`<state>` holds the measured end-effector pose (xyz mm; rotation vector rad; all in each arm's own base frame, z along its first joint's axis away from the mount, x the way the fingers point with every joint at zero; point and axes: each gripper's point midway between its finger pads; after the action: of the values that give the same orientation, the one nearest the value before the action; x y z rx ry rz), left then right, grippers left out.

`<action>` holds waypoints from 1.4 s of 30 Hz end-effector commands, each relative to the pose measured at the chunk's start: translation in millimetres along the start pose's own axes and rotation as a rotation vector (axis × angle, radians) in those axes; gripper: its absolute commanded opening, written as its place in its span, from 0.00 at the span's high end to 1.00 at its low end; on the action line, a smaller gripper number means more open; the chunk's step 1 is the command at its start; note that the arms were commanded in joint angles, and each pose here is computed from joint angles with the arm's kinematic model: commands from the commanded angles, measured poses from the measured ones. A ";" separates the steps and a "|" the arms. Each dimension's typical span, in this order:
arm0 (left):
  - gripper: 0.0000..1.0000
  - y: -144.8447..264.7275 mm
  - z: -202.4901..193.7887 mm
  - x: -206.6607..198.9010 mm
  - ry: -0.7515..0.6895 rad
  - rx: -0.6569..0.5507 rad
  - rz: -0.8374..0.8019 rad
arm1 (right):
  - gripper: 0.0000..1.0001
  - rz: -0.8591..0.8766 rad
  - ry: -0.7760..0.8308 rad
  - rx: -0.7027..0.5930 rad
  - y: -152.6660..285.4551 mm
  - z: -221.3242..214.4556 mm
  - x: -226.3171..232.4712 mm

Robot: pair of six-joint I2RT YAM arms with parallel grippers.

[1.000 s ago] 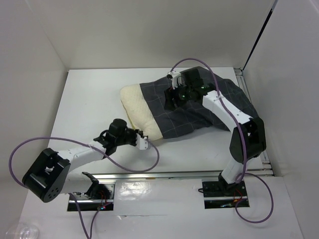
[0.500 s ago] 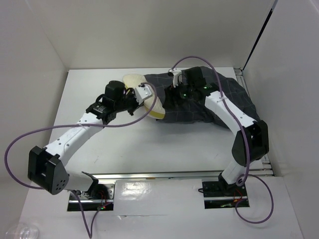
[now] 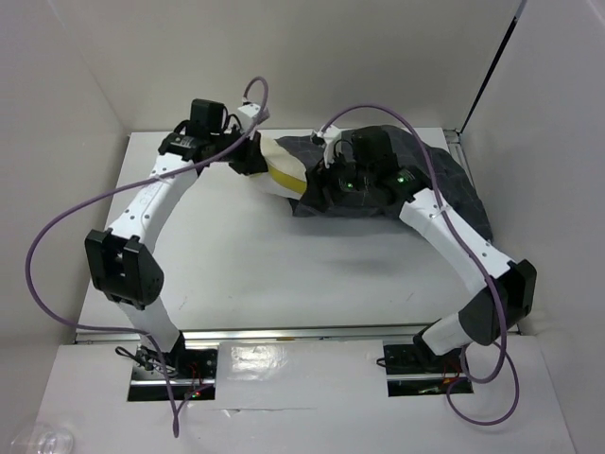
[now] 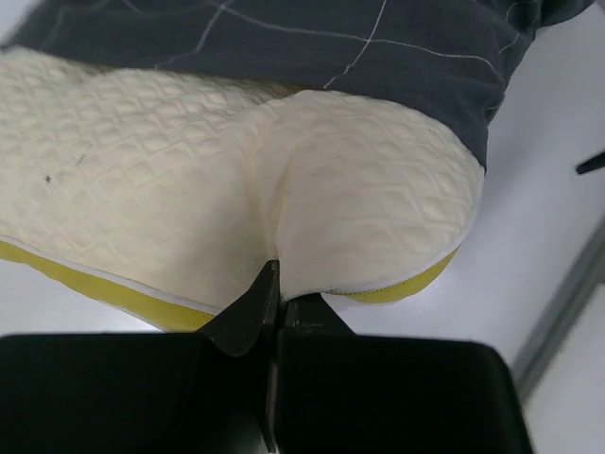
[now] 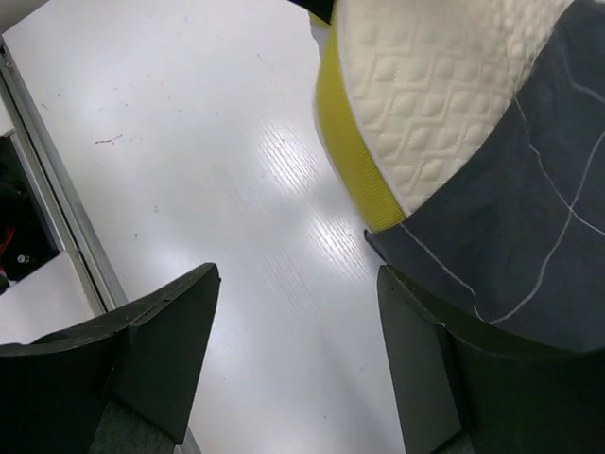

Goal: Put the pillow into the pillowcase

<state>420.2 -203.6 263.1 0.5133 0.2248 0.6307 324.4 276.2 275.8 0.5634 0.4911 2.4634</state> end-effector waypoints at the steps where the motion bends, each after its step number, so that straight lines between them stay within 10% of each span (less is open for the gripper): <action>1: 1.00 6.7 4.2 -13.9 0.245 -0.010 -0.169 | 0.25 -0.002 0.115 -0.116 21.2 32.0 19.3; 14: 1.00 36.1 64.7 -22.3 0.356 -0.115 -0.371 | 0.42 -0.177 -0.123 0.033 -10.4 -35.5 10.2; 34: 1.00 67.8 55.8 -57.2 0.126 -0.151 -0.343 | 0.41 -0.494 -0.183 -0.178 -40.7 40.6 -82.0; 40: 1.00 59.3 47.0 -62.0 0.096 -0.127 -0.321 | 1.00 -0.351 -0.171 -0.186 -57.0 51.5 -61.6; 42: 1.00 52.4 43.7 -67.5 0.093 -0.121 -0.325 | 1.00 -0.287 -0.163 -0.195 -59.7 61.6 -50.0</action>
<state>381.4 -208.3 302.2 0.3760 0.4268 0.4285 400.1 275.5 223.7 0.6279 0.4641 1.9804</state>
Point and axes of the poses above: each gripper's point midway between its finger pads, its own y axis back along the fingers, its own x axis along the line the jaws close on, z = x × y, and after that the axes turned 9 degrees about -y, right-handed
